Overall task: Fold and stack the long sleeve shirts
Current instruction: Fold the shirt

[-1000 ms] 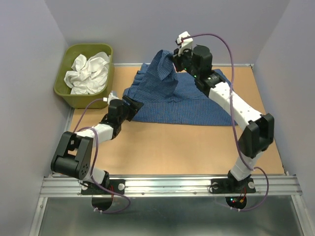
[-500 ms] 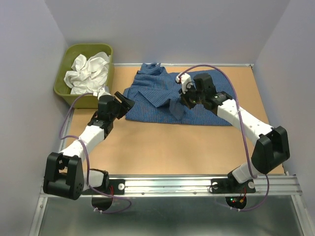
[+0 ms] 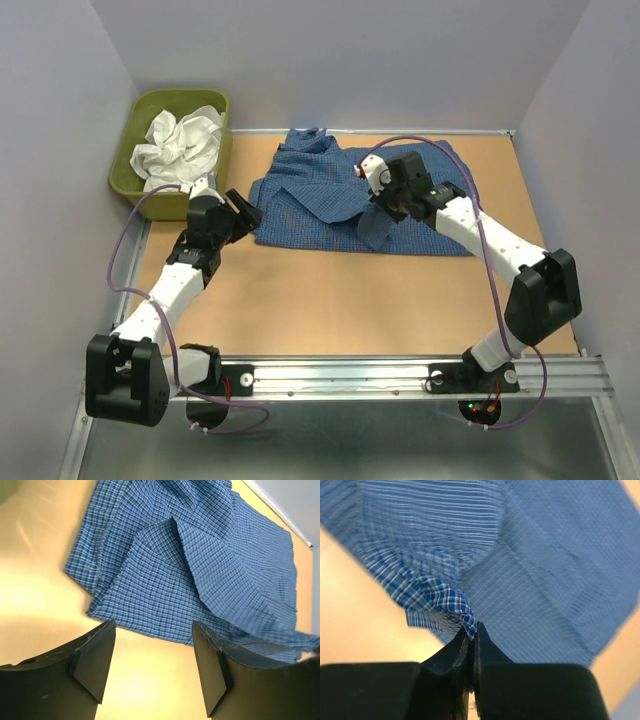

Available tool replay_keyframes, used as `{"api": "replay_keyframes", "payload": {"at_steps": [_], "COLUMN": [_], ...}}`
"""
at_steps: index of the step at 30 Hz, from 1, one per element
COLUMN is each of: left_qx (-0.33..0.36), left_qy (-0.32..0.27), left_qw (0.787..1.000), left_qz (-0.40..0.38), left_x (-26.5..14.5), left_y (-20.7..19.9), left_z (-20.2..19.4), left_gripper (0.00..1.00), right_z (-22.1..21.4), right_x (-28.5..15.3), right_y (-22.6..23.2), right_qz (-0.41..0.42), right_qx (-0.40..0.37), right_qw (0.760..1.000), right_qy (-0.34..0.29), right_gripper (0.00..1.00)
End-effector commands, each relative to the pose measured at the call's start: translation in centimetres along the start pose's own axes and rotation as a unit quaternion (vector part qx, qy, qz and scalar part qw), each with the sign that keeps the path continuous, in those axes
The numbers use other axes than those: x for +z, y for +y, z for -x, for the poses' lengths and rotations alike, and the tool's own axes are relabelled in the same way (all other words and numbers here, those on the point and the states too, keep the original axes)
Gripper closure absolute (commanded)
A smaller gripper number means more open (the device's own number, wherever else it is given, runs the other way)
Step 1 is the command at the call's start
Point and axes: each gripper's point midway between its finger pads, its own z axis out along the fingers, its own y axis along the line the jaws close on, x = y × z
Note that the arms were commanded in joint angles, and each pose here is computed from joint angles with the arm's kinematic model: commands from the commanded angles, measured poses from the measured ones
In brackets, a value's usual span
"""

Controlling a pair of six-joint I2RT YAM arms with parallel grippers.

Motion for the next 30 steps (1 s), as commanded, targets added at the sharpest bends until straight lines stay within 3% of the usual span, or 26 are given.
{"api": "replay_keyframes", "payload": {"at_steps": [1, 6, 11, 14, 15, 16, 17, 20, 22, 27, 30], "left_qx": [0.046, 0.05, 0.043, 0.044, 0.042, 0.043, 0.043, 0.043, 0.042, 0.04, 0.039], "left_qy": [-0.028, -0.042, -0.046, -0.051, -0.051, -0.053, -0.054, -0.052, -0.053, -0.054, -0.054], "left_qw": [0.998, 0.998, 0.998, 0.998, 0.998, 0.997, 0.997, 0.998, 0.998, 0.998, 0.998], "left_qz": [-0.011, 0.01, 0.013, 0.017, 0.019, 0.019, 0.02, 0.019, 0.019, 0.016, 0.014], "left_x": [-1.0, -1.0, -0.9, -1.0, -1.0, -1.1, -1.2, -1.0, -1.0, -1.1, -1.1], "left_y": [-0.8, 0.5, 0.8, 1.1, 1.2, 1.2, 1.2, 1.2, 1.2, 1.1, 1.1], "left_z": [2.1, 2.0, 2.0, 2.2, 2.2, 2.3, 2.3, 2.4, 2.4, 2.6, 2.6], "left_gripper": [0.27, 0.27, 0.27, 0.27, 0.27, 0.27, 0.27, 0.27, 0.27, 0.27, 0.27], "right_z": [4.7, 5.2, 0.2, -2.0, -3.8, -3.9, -4.2, -4.6, -3.7, -1.7, -1.0], "right_x": [-2.6, -3.5, -1.8, -1.3, -0.9, -1.3, -1.2, -1.8, -2.7, -3.2, -2.6], "right_y": [-6.5, -6.9, -3.5, -0.2, 1.2, 2.0, 3.5, 5.9, 6.4, 6.6, 5.1], "right_qz": [-0.136, -0.16, -0.165, -0.145, -0.133, -0.127, -0.11, -0.068, -0.056, -0.026, -0.027], "right_qx": [-0.046, -0.092, -0.15, -0.159, -0.154, -0.151, -0.152, -0.077, -0.038, 0.082, 0.207], "right_qw": [0.989, 0.983, 0.973, 0.973, 0.975, 0.976, 0.979, 0.993, 0.997, 0.996, 0.977], "right_qy": [-0.03, -0.022, 0.064, 0.08, 0.093, 0.087, 0.082, 0.054, 0.027, -0.015, -0.039], "right_gripper": [0.99, 0.99, 0.93, 0.86, 0.74, 0.46, 0.33, 0.15, 0.08, 0.06, 0.08]}}
